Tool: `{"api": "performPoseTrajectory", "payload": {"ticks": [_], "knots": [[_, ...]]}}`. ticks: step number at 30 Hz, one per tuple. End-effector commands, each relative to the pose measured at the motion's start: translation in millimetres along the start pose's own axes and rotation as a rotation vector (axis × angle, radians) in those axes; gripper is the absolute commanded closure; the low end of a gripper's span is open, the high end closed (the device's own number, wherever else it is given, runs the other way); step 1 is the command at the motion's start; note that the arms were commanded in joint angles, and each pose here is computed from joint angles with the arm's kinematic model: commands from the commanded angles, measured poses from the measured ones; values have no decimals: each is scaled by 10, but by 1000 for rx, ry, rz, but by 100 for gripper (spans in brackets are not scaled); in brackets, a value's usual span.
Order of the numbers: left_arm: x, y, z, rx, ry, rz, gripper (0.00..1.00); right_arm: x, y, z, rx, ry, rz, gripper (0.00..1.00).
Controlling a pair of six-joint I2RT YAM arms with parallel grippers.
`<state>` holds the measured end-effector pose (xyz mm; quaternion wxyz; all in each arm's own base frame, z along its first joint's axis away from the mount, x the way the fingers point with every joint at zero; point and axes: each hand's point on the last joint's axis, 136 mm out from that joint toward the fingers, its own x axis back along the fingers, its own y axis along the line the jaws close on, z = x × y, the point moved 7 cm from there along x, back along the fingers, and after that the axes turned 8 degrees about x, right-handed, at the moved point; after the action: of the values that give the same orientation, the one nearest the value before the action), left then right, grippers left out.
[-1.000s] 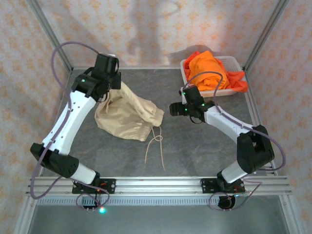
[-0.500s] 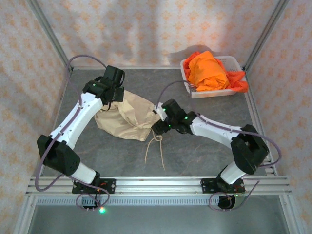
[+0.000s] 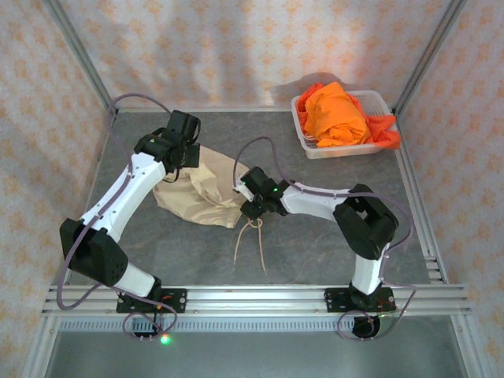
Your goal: Fold and stack the shorts
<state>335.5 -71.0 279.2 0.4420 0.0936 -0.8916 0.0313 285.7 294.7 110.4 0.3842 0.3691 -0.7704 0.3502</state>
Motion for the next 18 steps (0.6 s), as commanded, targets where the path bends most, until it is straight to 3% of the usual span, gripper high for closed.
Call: {"api": "performPoseTrajectory", "payload": {"ticks": [1, 4, 8, 11, 18], "knots": [[69, 58, -21, 32, -36, 6, 100, -76, -4, -74, 25, 14, 35, 36], [58, 83, -10, 41, -39, 4, 100, -123, 24, -83, 27, 15, 43, 47], [52, 120, -13, 66, -50, 11, 100, -74, -36, -155, -15, -28, 87, 80], [72, 153, -35, 83, -58, 19, 100, 98, -121, -266, -52, -89, 131, 100], [482, 294, -378, 139, -177, 51, 100, 827, -401, -480, -70, -207, 265, 100]]}}
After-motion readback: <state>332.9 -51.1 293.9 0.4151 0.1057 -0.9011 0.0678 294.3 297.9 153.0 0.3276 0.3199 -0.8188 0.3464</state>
